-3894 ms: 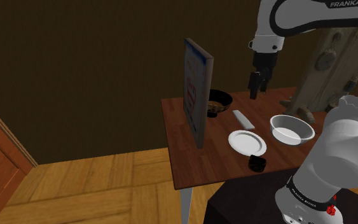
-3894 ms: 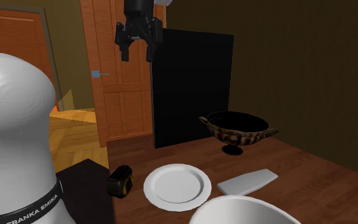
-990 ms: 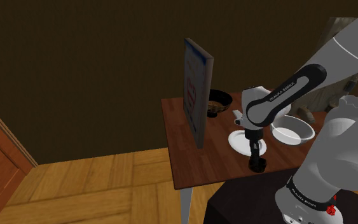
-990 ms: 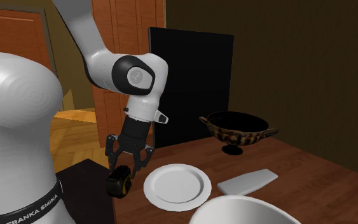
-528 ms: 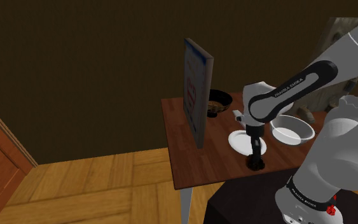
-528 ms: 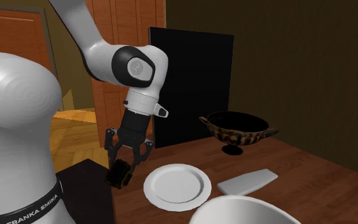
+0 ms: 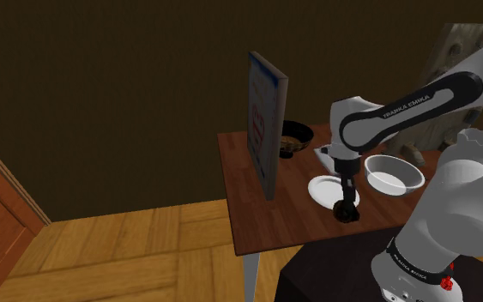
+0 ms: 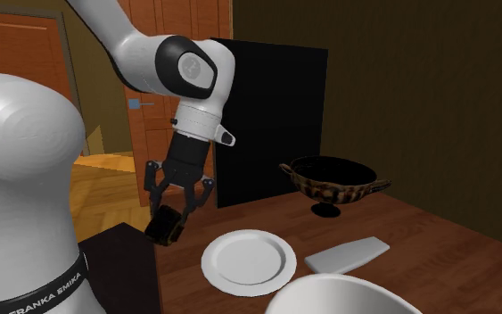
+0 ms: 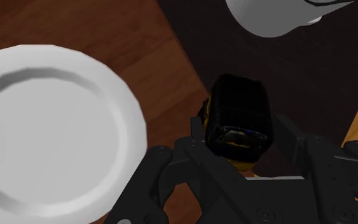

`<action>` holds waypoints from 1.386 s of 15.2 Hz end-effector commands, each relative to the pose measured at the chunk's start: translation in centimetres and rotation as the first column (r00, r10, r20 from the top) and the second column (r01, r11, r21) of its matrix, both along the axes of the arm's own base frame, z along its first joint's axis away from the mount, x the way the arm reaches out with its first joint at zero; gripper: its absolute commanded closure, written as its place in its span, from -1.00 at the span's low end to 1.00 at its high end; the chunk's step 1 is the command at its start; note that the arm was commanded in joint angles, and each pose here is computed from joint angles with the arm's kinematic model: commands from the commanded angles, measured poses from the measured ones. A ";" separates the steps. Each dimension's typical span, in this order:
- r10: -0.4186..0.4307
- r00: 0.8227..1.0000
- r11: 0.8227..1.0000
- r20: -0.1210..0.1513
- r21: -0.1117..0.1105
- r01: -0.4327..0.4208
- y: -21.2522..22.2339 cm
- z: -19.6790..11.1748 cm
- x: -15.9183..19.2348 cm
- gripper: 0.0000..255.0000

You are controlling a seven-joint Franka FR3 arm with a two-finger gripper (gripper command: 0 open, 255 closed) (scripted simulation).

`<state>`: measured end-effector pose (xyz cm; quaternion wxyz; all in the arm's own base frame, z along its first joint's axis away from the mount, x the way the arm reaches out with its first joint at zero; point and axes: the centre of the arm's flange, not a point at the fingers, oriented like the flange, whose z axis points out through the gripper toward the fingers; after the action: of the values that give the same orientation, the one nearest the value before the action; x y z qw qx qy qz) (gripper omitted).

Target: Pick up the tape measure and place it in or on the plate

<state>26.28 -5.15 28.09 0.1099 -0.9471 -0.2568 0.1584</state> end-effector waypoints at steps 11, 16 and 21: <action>0.000 1.000 1.000 -0.001 0.000 0.000 -6.6 3.8 6.3 1.00; 0.000 1.000 1.000 -0.001 0.000 0.000 -11.3 4.7 10.9 1.00; -0.006 1.000 1.000 0.000 -0.008 0.006 -10.5 2.6 9.7 -1.00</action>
<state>36.26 -15.99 31.48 0.1085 -0.9477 -0.2542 0.1597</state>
